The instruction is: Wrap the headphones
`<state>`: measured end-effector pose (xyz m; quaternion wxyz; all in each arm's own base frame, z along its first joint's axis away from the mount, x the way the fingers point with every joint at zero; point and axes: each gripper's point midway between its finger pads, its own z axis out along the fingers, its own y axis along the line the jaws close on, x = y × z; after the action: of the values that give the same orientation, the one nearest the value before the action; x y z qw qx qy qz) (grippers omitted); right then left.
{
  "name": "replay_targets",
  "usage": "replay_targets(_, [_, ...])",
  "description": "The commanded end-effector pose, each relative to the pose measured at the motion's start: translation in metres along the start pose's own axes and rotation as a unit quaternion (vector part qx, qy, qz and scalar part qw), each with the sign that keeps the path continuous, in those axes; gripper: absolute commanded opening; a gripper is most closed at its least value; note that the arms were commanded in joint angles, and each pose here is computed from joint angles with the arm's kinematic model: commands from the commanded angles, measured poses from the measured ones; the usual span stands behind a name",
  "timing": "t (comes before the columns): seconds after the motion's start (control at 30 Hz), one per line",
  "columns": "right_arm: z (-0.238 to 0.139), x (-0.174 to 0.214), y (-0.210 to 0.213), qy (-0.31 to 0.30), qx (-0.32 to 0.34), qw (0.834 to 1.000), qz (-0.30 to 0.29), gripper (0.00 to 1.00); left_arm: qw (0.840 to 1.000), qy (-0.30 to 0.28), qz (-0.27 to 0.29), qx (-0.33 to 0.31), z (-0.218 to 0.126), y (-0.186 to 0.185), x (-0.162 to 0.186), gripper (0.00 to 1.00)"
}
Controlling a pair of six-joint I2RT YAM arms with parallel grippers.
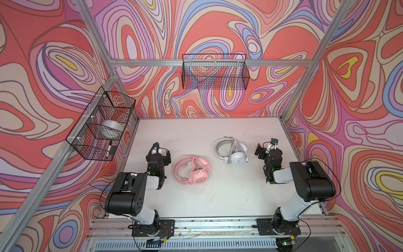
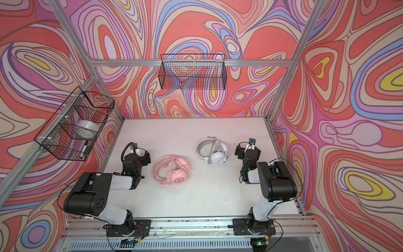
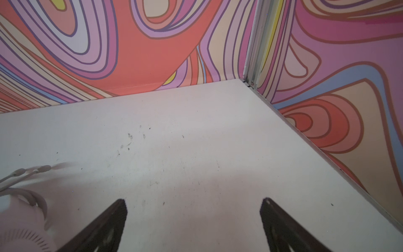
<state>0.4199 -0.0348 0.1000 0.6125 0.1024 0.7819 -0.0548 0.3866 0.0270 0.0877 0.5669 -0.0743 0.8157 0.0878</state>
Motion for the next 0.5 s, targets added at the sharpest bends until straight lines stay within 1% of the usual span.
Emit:
replay_targets(0.0, [0.0018,0.0034,0.0012,0.005,0.000,1.000,-0.001,0.99,1.000,-0.007,-0.003,-0.001,0.0005,0.0013,-0.0046,1.00])
replay_targets(0.47, [0.0017,0.0028,0.0016,0.004,-0.001,1.000,-0.001,0.99,1.000,-0.006,-0.003,-0.001,0.0008,0.0011,-0.0045,1.00])
